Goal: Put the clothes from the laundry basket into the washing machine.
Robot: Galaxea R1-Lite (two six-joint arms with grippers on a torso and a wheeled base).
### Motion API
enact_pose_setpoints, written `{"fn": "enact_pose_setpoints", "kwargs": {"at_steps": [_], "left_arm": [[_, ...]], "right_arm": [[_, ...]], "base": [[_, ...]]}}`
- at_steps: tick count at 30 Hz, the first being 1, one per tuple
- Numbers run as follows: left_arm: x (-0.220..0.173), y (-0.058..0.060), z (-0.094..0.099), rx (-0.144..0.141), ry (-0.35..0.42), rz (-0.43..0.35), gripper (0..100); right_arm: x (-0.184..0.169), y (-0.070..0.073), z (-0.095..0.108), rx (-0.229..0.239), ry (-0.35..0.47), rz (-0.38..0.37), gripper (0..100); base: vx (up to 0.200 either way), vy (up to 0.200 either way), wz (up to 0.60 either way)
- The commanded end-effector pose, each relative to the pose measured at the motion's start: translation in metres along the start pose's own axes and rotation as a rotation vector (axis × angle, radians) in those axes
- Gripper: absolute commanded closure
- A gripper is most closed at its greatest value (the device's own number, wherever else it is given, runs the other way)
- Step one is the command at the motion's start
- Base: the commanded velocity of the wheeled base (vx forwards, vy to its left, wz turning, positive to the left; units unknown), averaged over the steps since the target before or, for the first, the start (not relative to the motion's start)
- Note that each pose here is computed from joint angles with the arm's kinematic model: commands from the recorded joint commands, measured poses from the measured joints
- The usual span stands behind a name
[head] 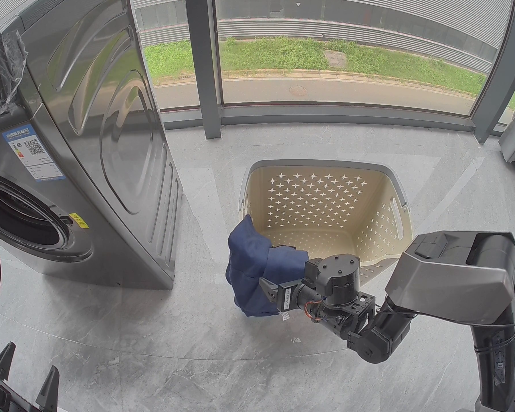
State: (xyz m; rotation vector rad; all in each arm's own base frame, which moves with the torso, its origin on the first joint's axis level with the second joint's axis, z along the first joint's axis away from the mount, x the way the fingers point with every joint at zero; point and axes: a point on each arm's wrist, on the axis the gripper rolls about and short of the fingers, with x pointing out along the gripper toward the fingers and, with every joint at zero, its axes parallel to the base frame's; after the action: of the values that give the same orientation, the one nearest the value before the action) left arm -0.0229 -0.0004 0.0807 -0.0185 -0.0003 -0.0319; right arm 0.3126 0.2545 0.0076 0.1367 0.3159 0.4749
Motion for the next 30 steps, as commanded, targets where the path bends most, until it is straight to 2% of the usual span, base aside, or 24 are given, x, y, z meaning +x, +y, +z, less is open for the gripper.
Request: {"fn": "enact_pose_setpoints", "kwargs": {"at_steps": [1,12,17,19,24,30], "left_arm": [[0.0,0.0,-0.005,-0.004,-0.001,0.001,0],[0.0,0.0,-0.005,-0.006,-0.001,0.001,0],[0.0,0.0,-0.005,-0.006,0.001,0.003,0],[0.0,0.0,-0.005,-0.008,0.001,0.003,0],[0.0,0.0,-0.005,-0.008,0.001,0.003,0],[0.0,0.0,-0.005,-0.008,0.001,0.003,0]], "right_arm": [[0.001,-0.001,-0.005,-0.001,0.003,-0.008,100],[-0.01,0.001,-0.008,-0.011,0.013,-0.002,100],[-0.036,0.007,0.005,-0.015,-0.016,0.026,100],[-0.057,0.014,0.011,-0.02,-0.02,0.053,100],[-0.08,0.016,0.023,-0.02,-0.031,0.066,100],[-0.085,0.014,0.033,-0.011,-0.06,0.065,100]], "base": [[0.0,0.0,0.0],[0.0,0.0,0.0],[0.0,0.0,0.0],[0.0,0.0,0.0],[0.0,0.0,0.0],[0.0,0.0,0.0]]}}
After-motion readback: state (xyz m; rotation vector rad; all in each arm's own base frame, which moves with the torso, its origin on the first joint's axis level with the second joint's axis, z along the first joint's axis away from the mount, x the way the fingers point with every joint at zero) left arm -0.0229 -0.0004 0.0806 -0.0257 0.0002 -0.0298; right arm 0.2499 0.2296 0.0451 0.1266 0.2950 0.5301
